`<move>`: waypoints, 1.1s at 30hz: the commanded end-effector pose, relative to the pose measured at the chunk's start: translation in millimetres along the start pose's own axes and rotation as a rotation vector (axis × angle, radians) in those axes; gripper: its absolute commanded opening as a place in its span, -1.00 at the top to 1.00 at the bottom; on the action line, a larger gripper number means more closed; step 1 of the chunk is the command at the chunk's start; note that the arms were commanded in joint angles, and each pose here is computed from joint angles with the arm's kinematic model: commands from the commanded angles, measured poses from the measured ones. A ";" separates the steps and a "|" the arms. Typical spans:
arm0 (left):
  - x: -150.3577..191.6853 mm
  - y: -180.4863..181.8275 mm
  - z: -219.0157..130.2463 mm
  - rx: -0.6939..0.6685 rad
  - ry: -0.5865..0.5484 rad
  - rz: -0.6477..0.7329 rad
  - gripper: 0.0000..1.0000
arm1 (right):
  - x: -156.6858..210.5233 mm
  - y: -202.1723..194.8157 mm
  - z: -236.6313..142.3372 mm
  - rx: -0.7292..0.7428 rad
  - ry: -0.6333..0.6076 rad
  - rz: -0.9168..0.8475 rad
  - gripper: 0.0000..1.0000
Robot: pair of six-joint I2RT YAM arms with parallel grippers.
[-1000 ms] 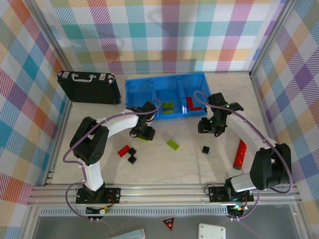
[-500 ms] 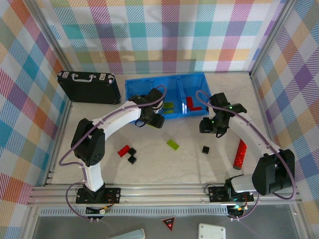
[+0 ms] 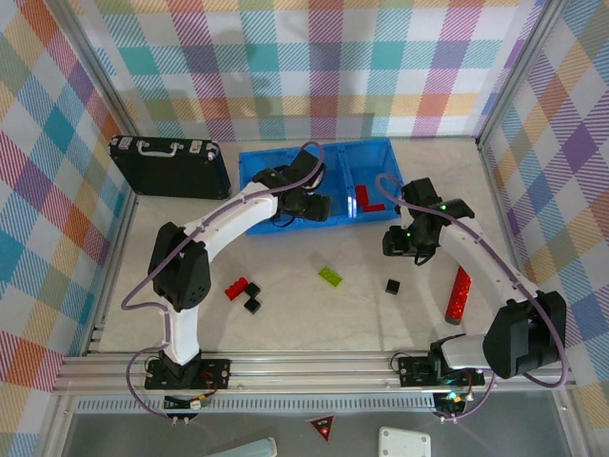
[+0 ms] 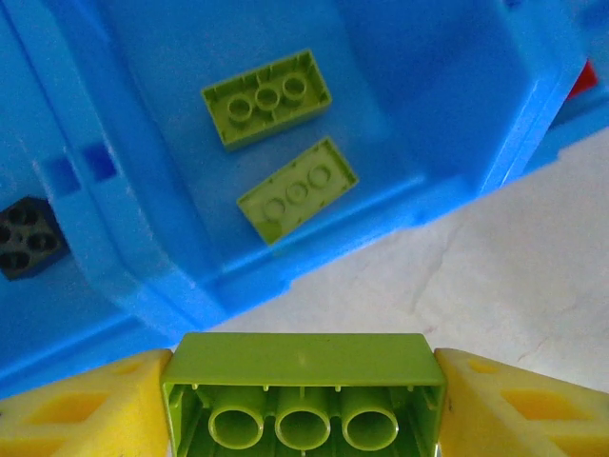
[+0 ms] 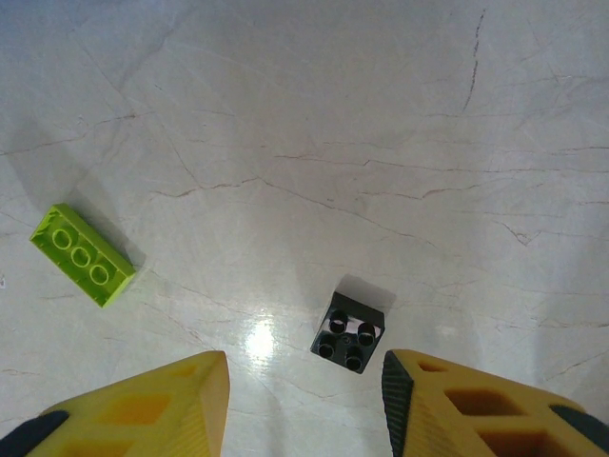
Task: Sort the legos into containers by color
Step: Place the lego in the container.
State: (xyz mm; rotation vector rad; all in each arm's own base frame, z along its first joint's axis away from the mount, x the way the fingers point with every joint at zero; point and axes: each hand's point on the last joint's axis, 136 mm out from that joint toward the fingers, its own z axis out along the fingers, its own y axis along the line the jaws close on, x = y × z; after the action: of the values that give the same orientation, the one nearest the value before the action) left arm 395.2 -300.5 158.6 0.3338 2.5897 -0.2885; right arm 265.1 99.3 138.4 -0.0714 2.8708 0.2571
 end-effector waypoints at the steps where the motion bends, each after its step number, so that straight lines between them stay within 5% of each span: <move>1: -31.7 -8.5 -3.0 -0.001 -0.120 -0.108 -0.33 | 5.4 -0.7 -6.4 0.001 0.001 0.001 0.04; 14: -86.6 1.8 16.3 -0.137 -0.381 -0.217 -0.30 | 5.8 1.0 -9.3 -0.009 -0.001 -0.026 0.05; 33: -93.6 14.0 92.3 -0.299 -0.431 -0.285 -0.27 | 6.3 5.5 -6.1 -0.035 0.004 -0.053 0.04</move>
State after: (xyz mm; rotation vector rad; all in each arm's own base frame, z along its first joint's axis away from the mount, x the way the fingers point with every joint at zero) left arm 515.1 -325.0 132.6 -0.1585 2.2277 -0.0904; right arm 261.4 100.4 141.8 -0.1230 2.8650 0.2692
